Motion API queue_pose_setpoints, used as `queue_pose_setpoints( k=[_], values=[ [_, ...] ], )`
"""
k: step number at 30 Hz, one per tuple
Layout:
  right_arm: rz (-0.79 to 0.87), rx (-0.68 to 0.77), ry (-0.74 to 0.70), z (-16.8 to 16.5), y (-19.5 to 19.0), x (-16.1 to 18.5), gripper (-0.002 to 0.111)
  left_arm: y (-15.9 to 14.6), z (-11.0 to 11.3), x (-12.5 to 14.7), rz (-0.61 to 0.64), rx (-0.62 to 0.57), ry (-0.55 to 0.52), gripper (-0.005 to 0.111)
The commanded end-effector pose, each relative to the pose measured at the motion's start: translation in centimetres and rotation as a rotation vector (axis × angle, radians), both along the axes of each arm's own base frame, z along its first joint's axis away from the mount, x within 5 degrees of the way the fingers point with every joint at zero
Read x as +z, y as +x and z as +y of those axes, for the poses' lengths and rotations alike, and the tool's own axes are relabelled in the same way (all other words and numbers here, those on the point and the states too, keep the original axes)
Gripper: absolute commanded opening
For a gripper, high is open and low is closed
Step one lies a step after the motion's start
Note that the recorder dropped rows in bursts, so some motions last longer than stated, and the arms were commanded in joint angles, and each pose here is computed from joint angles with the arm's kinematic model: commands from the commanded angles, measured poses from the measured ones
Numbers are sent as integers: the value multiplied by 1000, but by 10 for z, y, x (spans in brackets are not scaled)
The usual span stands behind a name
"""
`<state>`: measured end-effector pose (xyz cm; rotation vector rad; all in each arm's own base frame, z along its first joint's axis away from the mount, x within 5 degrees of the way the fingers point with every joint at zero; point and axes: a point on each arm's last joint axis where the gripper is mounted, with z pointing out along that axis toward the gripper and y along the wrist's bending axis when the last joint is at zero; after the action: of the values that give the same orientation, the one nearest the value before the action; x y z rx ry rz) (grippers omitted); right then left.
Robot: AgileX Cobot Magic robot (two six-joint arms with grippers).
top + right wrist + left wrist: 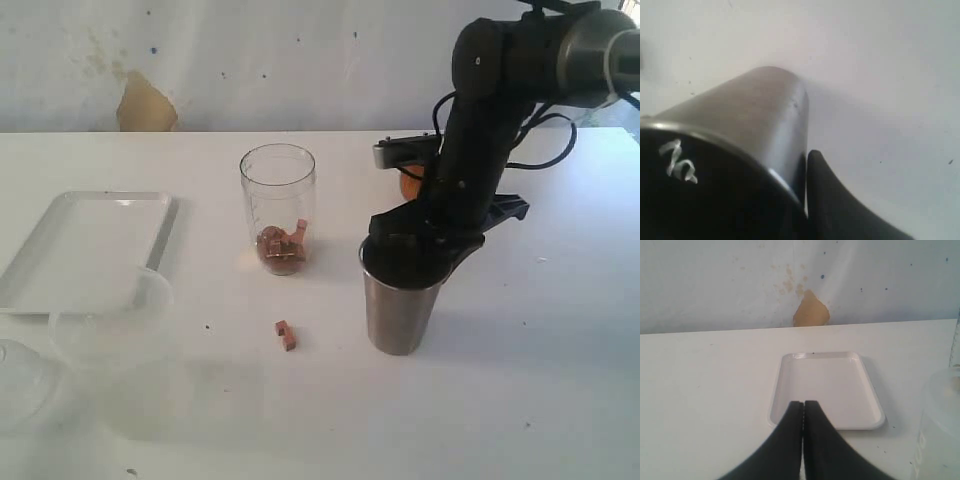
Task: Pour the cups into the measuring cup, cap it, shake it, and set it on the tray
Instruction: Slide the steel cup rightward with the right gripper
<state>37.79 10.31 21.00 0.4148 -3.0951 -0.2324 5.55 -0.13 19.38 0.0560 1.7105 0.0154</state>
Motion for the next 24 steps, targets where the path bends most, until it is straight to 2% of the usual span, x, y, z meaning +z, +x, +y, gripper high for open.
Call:
queue_pose_setpoints(
  k=[1, 10, 13, 15, 19, 21, 24],
  values=[
    [16, 4, 4, -1, 2, -5, 0, 0, 0, -2, 4, -2, 0, 1],
    [11, 15, 2, -2, 2, -4, 2, 0, 0, -2, 4, -2, 0, 1],
    [12, 14, 4, -1, 2, -4, 16, 0, 0, -2, 4, -2, 0, 1],
    [12, 13, 6, -1, 2, -4, 32, 0, 0, -2, 4, -2, 0, 1],
    [12, 13, 6, -1, 2, -4, 69, 0, 0, -2, 4, -2, 0, 1],
    [6, 29, 7, -1, 1, -2, 76, 0, 0, -2, 4, -2, 0, 1],
    [-9, 32, 8, -2, 0, 3, 76, 0, 0, -2, 4, -2, 0, 1]
  ],
)
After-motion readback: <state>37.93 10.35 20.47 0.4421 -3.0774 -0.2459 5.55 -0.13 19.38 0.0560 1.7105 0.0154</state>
